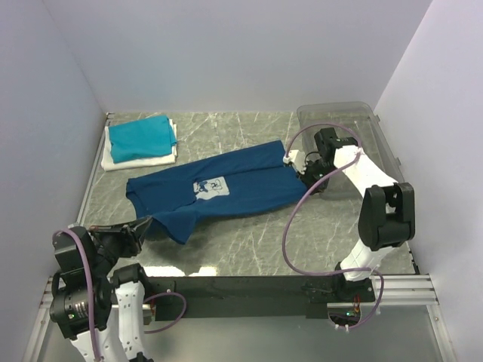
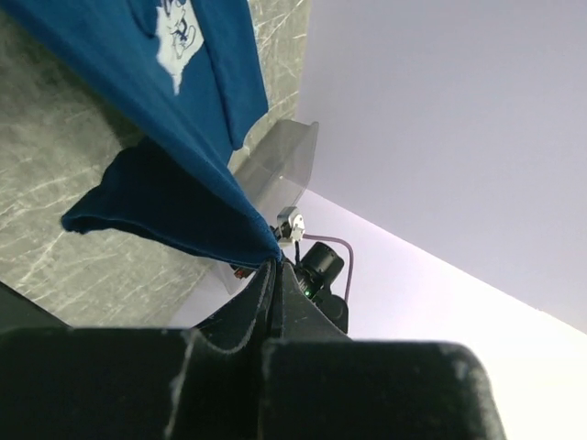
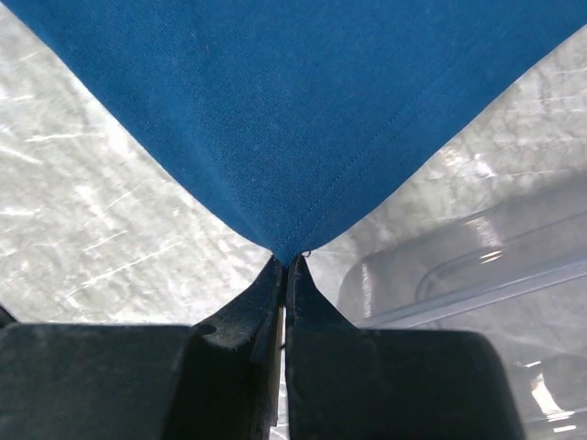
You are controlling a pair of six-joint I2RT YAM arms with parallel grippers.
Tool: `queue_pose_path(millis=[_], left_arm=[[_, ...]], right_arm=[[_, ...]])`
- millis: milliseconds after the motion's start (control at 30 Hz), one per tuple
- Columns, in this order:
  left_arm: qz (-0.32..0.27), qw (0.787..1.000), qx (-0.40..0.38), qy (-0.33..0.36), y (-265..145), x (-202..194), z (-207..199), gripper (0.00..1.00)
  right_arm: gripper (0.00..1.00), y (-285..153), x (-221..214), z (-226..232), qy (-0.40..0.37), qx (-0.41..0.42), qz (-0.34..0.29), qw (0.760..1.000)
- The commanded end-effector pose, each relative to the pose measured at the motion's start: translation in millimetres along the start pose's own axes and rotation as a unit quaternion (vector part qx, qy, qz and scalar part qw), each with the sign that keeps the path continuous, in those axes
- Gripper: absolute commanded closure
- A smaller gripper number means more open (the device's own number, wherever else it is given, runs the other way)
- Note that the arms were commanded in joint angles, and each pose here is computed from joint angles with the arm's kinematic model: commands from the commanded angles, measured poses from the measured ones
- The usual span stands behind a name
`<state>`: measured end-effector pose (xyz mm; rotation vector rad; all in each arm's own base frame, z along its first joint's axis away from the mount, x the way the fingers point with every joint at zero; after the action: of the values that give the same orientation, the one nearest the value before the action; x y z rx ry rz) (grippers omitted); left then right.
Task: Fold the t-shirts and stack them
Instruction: Fold the tshirt
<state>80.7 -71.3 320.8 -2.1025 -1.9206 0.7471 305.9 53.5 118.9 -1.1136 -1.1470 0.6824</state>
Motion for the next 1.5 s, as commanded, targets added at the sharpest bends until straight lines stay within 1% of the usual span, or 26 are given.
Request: queue_pose_path(millis=[0, 67, 133, 167, 267, 433, 700, 1067, 1267, 1467], left_arm=[[0.015, 0.998, 0.016, -0.05, -2.5, -4.4, 13.7, 1.0], [0.021, 0.997, 0.037, -0.066, 8.7, -0.8, 29.1, 0.99], [0.02, 0.997, 0.037, -0.07, 12.8, 1.6, 41.9, 0.99], [0.02, 0.995, 0.052, -0.077, 21.6, 5.6, 52.3, 1.0], [0.013, 0.994, 0.065, -0.085, 33.1, 12.4, 68.4, 0.99], [-0.014, 0.994, 0.078, -0.077, 50.1, 26.3, 75.6, 1.0], [-0.039, 0.994, 0.073, -0.071, 81.4, 46.1, 62.0, 0.99], [-0.071, 0.994, 0.065, -0.049, 102.3, 63.1, 33.4, 1.0], [-0.091, 0.995, 0.047, -0.02, 110.5, 72.1, 12.9, 1.0], [-0.112, 0.992, 0.051, 0.011, 130.0, 86.7, -8.7, 1.0]], right_arm=[[1.0, -7.8, -2.3, 11.5, -0.008, 0.008, -0.007, 1.0], [1.0, -5.3, -3.2, 12.3, -0.002, 0.009, -0.007, 1.0], [1.0, -1.9, -2.6, 11.3, 0.001, 0.014, -0.009, 1.0], [1.0, -0.2, -1.6, 9.7, 0.006, 0.013, -0.011, 1.0], [1.0, 5.7, -0.5, 5.4, 0.016, 0.021, -0.011, 1.0], [1.0, 11.2, 6.3, -5.4, 0.024, 0.026, -0.015, 0.999], [1.0, 18.0, 19.9, -26.9, 0.037, 0.025, -0.022, 0.999], [1.0, 21.7, 40.1, -49.9, 0.049, 0.013, -0.033, 0.998], [1.0, 20.9, 47.7, -67.3, 0.055, -0.004, -0.032, 0.998], [1.0, 24.9, 49.8, -76.8, 0.062, -0.011, -0.029, 0.998]])
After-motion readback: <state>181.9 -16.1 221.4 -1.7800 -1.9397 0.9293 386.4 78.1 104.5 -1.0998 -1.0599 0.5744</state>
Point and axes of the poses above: each gripper's point midway between its finger pads, its own y axis out along the fingers, its own z axis along the line the jaws close on, x = y × z, the point moved 4 cm from there along -y, back along the fingers, and after that the axes turned 4 degrees about -y, right-handed, at the moved point
